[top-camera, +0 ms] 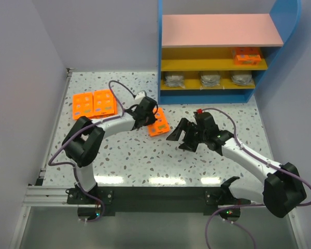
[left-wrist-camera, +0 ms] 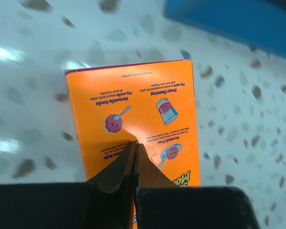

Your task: Place and organize the cleaning sponges onto the shelf

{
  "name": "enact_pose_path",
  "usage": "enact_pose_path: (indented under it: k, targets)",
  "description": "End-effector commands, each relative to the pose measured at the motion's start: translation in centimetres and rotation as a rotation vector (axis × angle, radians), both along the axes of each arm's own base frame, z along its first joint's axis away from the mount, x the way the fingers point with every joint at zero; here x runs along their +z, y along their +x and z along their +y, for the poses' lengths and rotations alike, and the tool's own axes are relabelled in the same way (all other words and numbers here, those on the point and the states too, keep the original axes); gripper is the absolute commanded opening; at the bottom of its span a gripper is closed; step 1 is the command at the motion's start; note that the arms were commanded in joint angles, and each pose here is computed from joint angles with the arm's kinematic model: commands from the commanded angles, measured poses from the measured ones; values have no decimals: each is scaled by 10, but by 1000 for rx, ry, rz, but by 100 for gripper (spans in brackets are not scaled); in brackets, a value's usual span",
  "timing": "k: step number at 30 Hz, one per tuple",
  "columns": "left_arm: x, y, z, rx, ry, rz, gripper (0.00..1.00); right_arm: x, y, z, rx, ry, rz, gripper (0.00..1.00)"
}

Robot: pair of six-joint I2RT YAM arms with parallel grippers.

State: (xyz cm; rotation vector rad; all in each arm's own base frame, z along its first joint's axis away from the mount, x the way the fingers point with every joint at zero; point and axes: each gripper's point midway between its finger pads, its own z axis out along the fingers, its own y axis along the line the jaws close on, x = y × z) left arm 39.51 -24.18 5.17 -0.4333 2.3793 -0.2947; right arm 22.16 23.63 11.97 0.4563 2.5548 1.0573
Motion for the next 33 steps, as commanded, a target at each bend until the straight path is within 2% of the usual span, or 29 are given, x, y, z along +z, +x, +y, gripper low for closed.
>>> enact_pose_path:
  k: [1, 7, 10, 15, 21, 25, 33]
  targets:
    - [-61, -118, -61, -136, -147, 364, 0, 15, 8, 2, 11, 13, -42, 89]
    - [-36, -147, -104, -112, -349, 385, 0, -8, 3, -26, -78, -77, 27, 89]
    - [-33, -151, -108, -84, -409, 386, 0, -21, -4, -41, -134, -110, 91, 88]
    - [-36, -159, -108, -66, -432, 397, 0, -27, -26, -64, -209, -185, 182, 87]
    - [-34, -161, -116, -87, -475, 397, 0, -38, -49, -58, -268, -42, 247, 79]
    - [-29, -161, -118, -91, -495, 390, 0, -50, -42, -58, -342, 15, 238, 70]
    - [-27, -163, -115, -115, -483, 379, 0, -41, -9, -44, -420, 197, 118, 65]
